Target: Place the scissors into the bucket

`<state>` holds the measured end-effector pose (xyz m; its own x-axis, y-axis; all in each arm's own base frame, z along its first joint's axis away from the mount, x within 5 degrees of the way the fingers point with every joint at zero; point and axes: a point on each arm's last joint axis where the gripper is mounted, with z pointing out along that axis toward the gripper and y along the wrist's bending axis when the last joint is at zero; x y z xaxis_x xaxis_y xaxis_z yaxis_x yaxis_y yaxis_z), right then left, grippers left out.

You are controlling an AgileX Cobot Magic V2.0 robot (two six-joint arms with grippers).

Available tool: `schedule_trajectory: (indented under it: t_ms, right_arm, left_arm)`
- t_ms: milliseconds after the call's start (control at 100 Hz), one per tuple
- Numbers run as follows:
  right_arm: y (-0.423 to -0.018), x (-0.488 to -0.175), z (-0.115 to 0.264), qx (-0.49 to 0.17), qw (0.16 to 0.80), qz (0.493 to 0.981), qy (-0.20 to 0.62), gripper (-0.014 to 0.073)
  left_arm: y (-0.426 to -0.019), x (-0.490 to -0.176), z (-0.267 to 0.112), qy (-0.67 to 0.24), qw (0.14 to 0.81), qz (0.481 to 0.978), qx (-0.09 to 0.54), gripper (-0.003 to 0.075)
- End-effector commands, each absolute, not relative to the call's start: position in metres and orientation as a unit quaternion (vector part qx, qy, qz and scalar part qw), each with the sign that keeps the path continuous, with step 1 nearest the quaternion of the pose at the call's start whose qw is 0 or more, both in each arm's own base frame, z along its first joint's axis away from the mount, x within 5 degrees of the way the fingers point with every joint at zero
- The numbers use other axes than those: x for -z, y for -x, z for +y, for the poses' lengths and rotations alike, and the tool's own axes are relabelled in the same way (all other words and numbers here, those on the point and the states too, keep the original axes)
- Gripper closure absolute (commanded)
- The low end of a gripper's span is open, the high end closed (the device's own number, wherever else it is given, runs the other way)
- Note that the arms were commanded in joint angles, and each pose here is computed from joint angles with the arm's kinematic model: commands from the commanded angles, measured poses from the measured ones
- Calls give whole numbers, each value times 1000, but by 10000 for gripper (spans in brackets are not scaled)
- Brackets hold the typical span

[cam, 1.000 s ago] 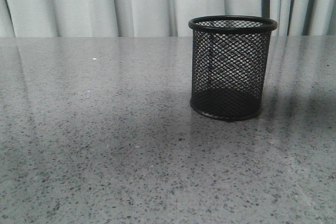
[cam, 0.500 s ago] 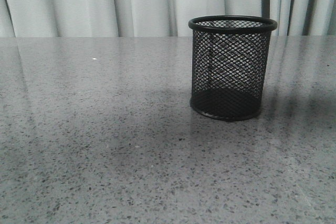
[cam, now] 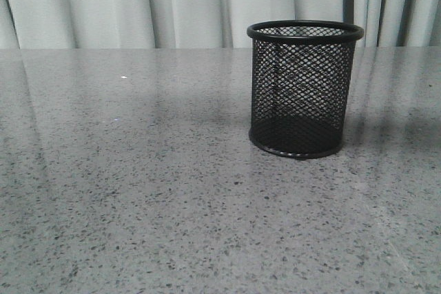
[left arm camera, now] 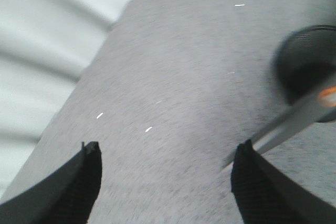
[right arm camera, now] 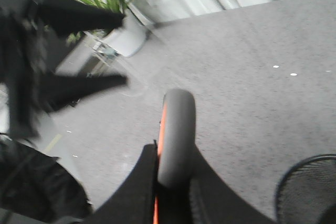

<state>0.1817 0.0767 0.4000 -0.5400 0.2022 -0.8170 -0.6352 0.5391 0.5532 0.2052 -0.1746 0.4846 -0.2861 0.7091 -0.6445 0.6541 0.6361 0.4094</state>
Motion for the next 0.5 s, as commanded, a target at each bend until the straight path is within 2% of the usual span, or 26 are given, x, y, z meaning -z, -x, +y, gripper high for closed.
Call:
schedule_trajectory:
  t_ms: [0,130,280,490]
  right_arm:
    - [-179,-423,74,-441,496,732,152,643]
    - [-178,-441,69,-388,512,750,156,643]
    - [-174,-461,60,-305,519,782,158,643]
    - [-162,-472,46,-213,480,839,142,643]
  left_arm:
    - [-197,-517,-135,-353,479,804,-13,249]
    - [-188,-531,-95,-286,503,816,-4,249]
    - [-172,-546,-53,-212,531,820,-24,249]
    - [-139,-561,-28,-159,571,805,-11,249]
